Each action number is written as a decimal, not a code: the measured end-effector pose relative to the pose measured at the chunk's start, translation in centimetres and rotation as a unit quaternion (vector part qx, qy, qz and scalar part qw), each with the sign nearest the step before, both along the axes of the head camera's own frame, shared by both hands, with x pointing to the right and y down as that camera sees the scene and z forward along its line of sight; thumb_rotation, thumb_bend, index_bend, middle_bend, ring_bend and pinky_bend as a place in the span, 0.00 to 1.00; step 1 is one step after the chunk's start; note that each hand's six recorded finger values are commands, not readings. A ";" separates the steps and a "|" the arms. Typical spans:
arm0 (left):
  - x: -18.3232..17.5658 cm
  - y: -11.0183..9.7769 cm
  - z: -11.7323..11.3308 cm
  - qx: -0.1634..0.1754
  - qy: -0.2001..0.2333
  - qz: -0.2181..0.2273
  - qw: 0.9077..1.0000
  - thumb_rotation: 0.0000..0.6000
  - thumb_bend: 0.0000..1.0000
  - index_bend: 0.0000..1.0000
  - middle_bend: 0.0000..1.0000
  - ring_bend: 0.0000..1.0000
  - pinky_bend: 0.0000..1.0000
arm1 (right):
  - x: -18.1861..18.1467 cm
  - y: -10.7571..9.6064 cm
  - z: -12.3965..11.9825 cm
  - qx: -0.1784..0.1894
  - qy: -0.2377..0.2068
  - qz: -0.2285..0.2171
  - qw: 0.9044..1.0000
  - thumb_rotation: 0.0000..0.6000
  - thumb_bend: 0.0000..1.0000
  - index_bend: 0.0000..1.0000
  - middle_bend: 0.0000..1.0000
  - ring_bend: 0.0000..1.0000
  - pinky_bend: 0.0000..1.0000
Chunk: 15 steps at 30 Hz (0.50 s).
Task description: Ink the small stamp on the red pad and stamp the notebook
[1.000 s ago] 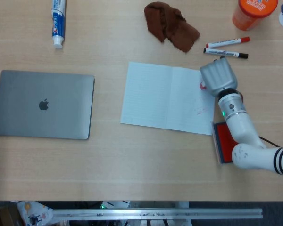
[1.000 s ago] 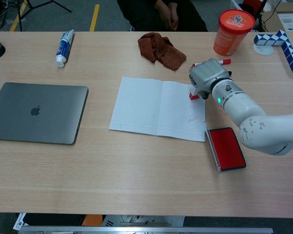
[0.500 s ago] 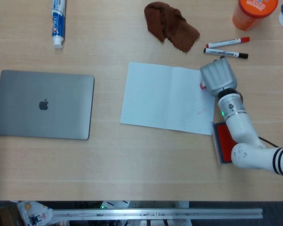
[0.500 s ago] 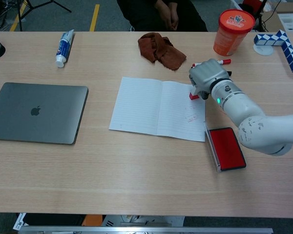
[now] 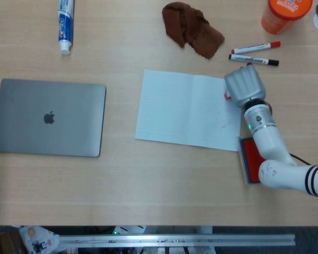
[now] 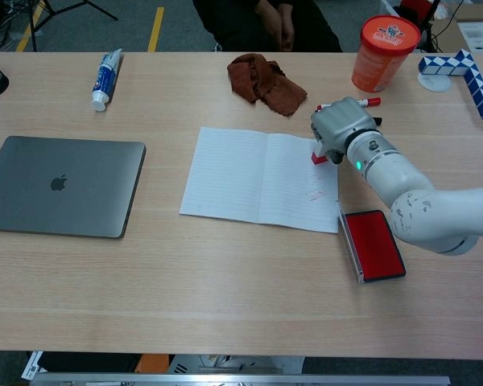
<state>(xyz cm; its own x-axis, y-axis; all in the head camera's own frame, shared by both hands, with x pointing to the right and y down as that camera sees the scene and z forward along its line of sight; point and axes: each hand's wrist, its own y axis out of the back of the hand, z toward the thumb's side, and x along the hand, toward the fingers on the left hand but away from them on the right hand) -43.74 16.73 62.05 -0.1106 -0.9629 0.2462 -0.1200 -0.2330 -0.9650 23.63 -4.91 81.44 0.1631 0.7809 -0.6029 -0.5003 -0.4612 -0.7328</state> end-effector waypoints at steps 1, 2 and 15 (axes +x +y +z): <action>0.0 0.0 0.0 0.000 0.000 0.000 1.000 1.00 0.29 0.00 0.00 0.00 0.02 | 0.0 0.0 0.0 0.000 0.000 0.000 1.000 1.00 0.51 0.91 0.66 0.47 0.37; 0.0 0.0 0.0 -0.001 0.000 0.000 1.000 1.00 0.29 0.00 0.00 0.00 0.02 | 0.0 0.0 0.0 -0.001 0.001 0.001 1.000 1.00 0.51 0.91 0.66 0.47 0.37; 0.1 0.0 0.0 -0.001 0.000 0.001 1.000 1.00 0.29 0.00 0.00 0.00 0.02 | 0.2 0.0 -0.3 -0.003 -0.011 0.007 1.000 1.00 0.51 0.91 0.66 0.47 0.37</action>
